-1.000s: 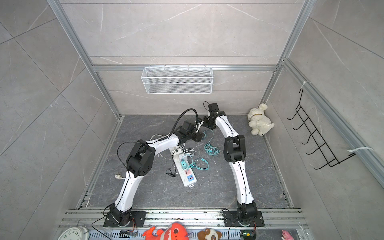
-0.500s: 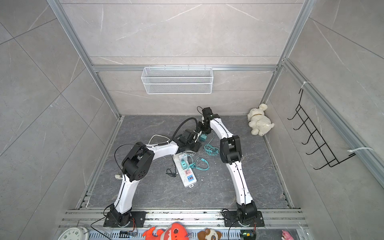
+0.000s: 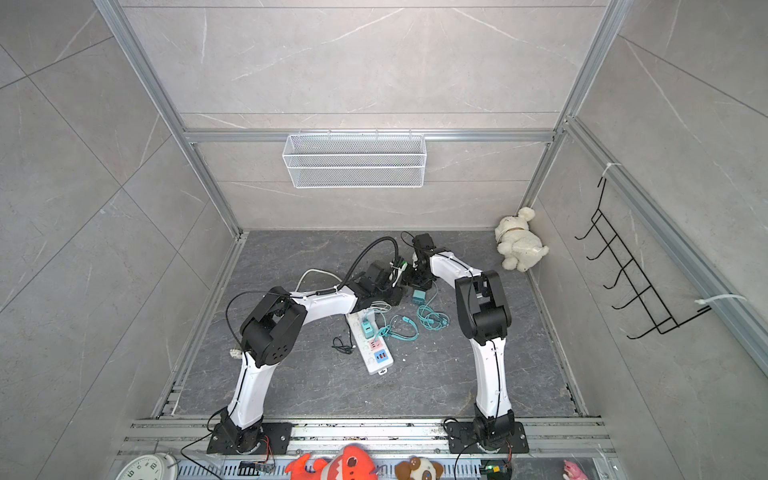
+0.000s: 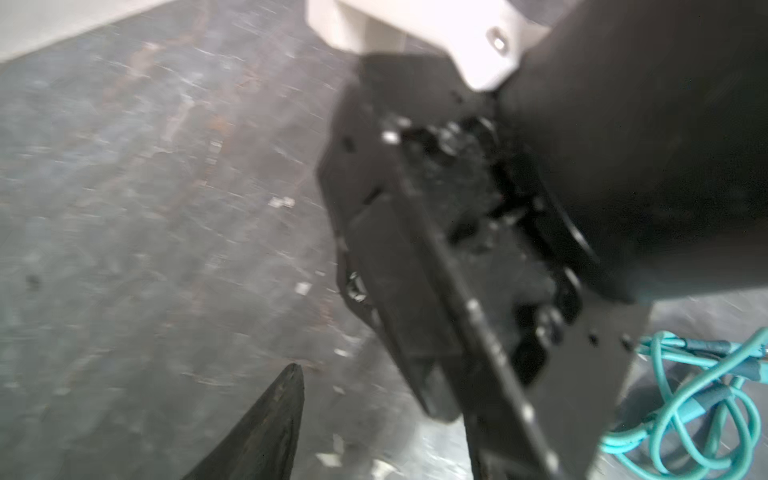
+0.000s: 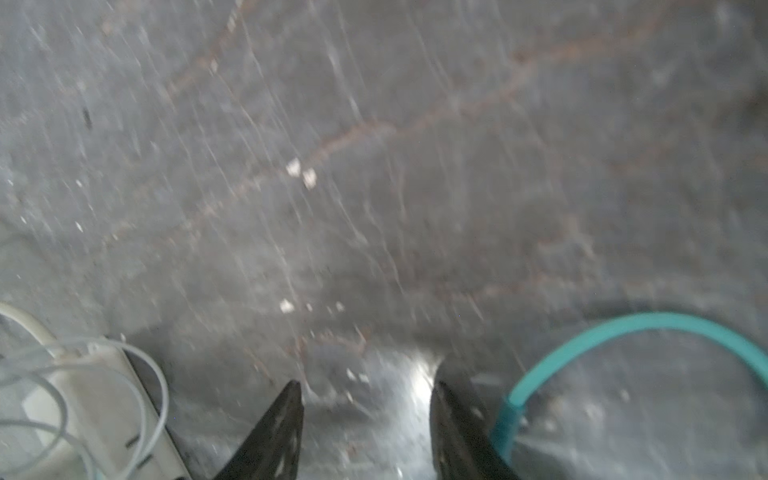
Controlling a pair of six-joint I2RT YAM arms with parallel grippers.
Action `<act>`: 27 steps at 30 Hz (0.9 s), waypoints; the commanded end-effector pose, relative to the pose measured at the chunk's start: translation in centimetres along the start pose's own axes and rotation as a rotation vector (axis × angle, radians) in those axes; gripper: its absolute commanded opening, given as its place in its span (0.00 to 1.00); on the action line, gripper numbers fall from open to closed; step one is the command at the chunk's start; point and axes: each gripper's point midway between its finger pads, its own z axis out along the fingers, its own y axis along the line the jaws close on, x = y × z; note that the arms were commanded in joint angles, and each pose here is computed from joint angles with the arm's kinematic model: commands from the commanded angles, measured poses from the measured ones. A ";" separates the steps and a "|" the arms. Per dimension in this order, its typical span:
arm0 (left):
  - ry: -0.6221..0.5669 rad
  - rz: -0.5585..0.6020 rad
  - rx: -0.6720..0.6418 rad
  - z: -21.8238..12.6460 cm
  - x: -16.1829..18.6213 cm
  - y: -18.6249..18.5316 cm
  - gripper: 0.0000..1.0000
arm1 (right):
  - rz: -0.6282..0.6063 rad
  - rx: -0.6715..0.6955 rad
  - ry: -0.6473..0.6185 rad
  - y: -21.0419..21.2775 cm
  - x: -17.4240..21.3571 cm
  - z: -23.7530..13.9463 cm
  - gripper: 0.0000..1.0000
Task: Insert the plug
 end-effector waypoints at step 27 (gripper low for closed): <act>-0.042 -0.016 -0.034 1.2 -3.0 -7.7 0.54 | 0.234 0.004 -0.273 -10.4 3.4 -14.6 0.58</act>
